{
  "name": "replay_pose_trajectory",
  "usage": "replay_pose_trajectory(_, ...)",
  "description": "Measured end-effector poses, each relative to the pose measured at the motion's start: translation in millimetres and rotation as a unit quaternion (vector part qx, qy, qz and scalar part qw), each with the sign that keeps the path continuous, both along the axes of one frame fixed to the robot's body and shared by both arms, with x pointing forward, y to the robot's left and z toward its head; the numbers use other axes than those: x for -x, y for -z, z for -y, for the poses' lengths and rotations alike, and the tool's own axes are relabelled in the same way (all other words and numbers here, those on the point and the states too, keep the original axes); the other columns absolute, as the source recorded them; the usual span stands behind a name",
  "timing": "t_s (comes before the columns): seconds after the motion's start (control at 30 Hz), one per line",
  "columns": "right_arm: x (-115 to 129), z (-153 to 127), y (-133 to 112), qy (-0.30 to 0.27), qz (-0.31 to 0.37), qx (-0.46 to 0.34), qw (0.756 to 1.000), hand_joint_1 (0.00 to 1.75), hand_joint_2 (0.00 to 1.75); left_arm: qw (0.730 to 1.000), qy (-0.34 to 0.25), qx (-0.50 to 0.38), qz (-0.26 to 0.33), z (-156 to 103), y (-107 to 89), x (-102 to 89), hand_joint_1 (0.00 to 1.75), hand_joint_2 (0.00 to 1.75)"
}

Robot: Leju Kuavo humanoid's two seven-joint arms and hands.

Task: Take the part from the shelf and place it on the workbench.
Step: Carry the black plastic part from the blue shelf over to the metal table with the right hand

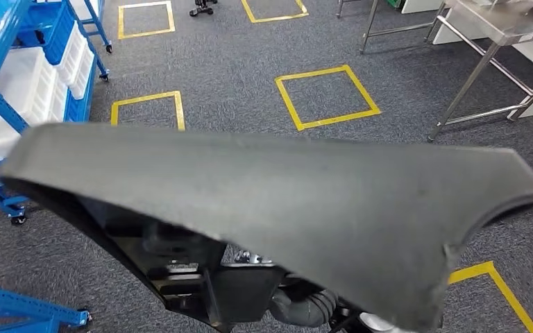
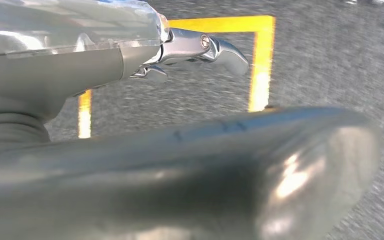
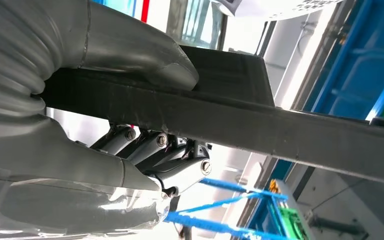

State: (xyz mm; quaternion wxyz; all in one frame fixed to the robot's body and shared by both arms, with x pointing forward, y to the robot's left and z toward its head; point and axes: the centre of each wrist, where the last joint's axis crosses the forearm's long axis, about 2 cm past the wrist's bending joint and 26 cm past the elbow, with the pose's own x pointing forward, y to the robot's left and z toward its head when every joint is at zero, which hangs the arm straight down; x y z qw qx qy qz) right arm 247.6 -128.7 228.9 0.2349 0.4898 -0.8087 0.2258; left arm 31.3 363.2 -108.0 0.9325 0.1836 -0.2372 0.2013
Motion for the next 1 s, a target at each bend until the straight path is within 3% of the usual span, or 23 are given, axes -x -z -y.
replay_pose_trajectory(0.47,-2.4,-0.6,8.2,0.017,-0.037,-0.032,0.999,1.61,1.75,0.999,-0.015,-0.025,0.015,-9.3,-1.4,0.4,0.0,0.0)
replay_pose_trajectory(0.77,0.3,-9.0,2.4,0.036,-0.022,-0.036,0.998,1.61,1.75,0.999,-0.015,-0.018,0.027,-1.2,-0.3,-1.6,0.0,0.0)
replay_pose_trajectory(1.0,-2.0,-18.9,-5.5,-0.006,0.009,0.002,1.0,1.61,1.75,0.999,-0.009,0.004,0.039,4.1,0.3,-3.5,0.0,0.0)
